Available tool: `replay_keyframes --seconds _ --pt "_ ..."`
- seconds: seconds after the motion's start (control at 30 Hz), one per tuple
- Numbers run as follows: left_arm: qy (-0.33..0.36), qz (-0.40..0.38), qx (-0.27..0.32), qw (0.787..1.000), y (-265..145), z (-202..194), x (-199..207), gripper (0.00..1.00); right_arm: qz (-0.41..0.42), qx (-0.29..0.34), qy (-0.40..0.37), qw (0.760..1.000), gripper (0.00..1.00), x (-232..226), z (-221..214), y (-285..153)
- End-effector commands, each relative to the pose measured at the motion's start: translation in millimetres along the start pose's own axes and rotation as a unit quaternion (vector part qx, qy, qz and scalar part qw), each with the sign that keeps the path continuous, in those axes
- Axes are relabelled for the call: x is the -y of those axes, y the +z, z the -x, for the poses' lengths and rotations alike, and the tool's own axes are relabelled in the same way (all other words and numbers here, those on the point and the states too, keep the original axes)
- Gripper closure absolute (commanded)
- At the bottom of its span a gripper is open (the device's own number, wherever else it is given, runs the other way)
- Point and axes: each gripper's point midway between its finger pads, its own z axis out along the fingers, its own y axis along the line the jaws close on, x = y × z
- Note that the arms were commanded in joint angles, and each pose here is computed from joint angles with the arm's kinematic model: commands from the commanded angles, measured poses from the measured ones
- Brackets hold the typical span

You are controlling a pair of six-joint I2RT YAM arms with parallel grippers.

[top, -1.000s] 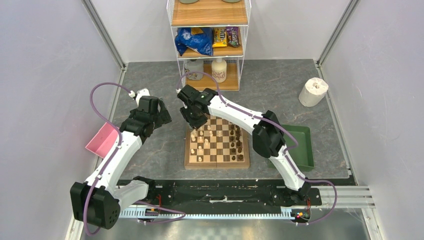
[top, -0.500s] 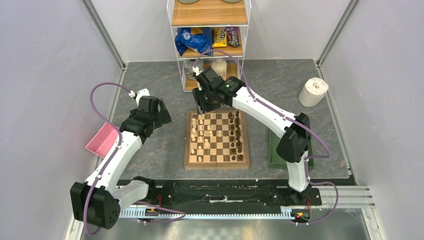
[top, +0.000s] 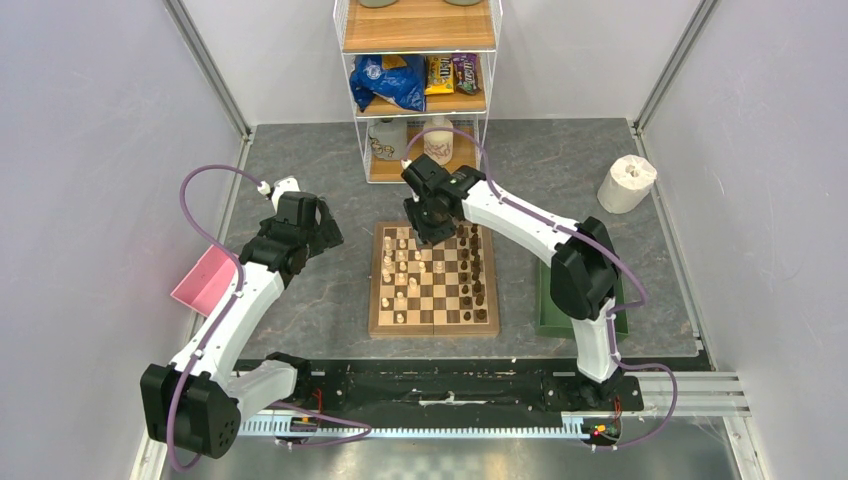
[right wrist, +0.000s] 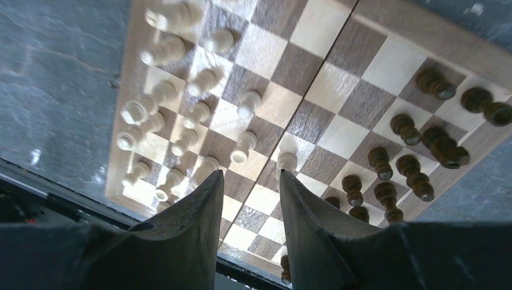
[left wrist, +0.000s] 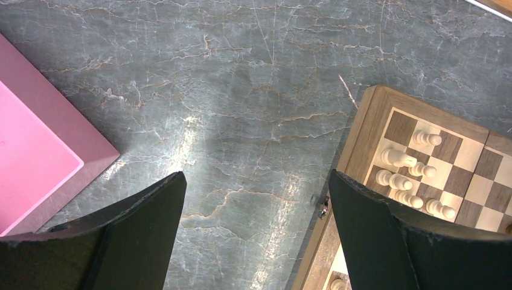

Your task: Set up the chess pieces on the board

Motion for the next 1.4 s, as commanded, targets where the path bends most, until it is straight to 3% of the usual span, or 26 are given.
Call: replay_keyframes --seconds 0.0,1.07,1.37 --pt "-0.02 -0.013 0.015 1.0 -1.1 11.0 7.3 0.05 0.01 -0.029 -0.014 0.999 0.54 -3.1 -21.8 -2.0" --pt "-0.018 -0.017 0.016 1.0 -2.9 11.7 8.1 0.05 -0.009 -0.062 -0.052 0.997 0.58 -12.1 -32.8 40.2" --pt "-0.016 -0.015 0.017 1.0 -3.1 13.1 7.6 0.05 -0.011 -0.058 -0.054 0.997 0.65 -11.8 -30.8 46.3"
